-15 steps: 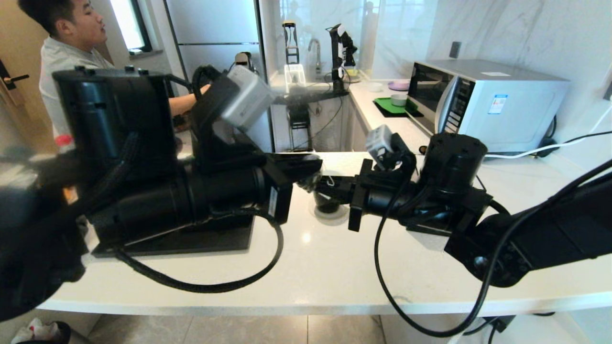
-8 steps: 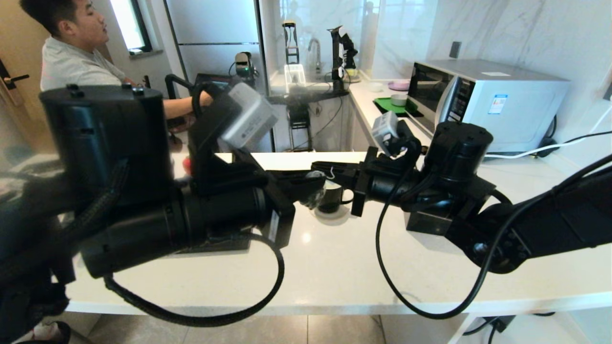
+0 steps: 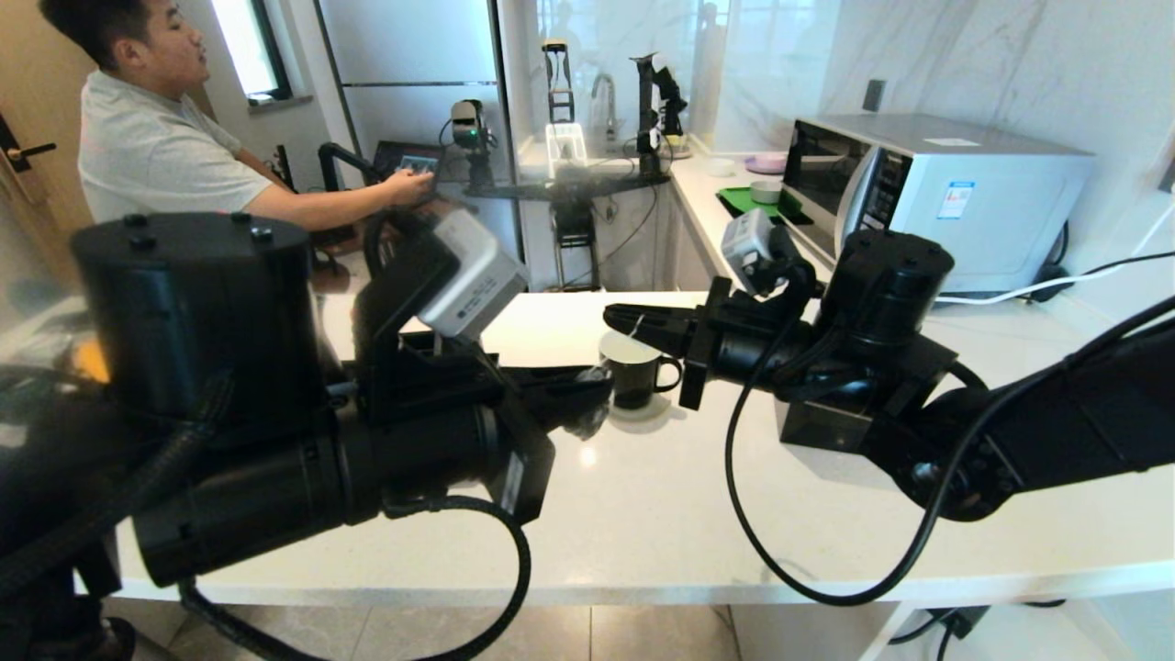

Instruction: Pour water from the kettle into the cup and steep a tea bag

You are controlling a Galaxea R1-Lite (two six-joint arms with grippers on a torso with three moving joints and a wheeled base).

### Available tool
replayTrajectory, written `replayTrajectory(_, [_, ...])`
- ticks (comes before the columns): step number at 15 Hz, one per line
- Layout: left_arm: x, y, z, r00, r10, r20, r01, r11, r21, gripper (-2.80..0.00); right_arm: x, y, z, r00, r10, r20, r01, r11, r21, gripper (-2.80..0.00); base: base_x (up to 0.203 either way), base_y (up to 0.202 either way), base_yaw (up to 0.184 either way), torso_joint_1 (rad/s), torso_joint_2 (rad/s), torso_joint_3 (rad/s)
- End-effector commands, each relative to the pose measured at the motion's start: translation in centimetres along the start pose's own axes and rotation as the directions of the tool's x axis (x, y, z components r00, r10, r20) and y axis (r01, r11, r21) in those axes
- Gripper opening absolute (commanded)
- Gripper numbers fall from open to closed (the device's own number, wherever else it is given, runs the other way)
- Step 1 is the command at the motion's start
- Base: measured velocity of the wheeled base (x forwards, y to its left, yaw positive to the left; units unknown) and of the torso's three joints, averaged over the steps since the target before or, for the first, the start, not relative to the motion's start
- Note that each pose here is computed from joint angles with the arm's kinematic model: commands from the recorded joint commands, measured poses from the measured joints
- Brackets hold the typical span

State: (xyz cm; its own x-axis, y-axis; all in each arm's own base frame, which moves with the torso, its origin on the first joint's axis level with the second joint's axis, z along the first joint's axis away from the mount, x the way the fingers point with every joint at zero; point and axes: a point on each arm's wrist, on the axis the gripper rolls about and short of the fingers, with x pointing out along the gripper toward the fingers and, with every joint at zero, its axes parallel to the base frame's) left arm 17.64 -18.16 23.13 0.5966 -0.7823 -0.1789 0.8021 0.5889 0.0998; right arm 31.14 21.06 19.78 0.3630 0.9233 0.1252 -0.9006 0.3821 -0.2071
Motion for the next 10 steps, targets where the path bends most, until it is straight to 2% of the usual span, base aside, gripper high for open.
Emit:
replayTrajectory(1, [0.4, 0.1, -0.4, 1.0, 0.001, -0.014, -0.001, 1.0, -0.003, -2.8, -0.1, 0.0, 0.3, 1.0, 0.003, 0.011, -0.003, 1.0, -0.009, -2.8, 0.0, 0.0, 0.0, 0.0, 0.0, 0.0])
replayTrajectory(4, [1.2, 0.7, -0.8, 0.999, 0.016, -0.034, -0.016, 1.0, -0.009, -2.8, -0.2, 0.1, 0.8, 1.0, 0.002, 0.021, -0.002, 1.0, -0.016, -2.8, 0.0, 0.0, 0.0, 0.0, 0.0, 0.0])
replayTrajectory(10, [2.4, 1.2, -1.1, 0.999, 0.031, -0.021, -0.031, 0.999, -0.009, -2.8, -0.1, 0.0, 1.2, 1.0, 0.001, 0.031, -0.001, 1.0, -0.024, -2.8, 0.0, 0.0, 0.0, 0.0, 0.0, 0.0])
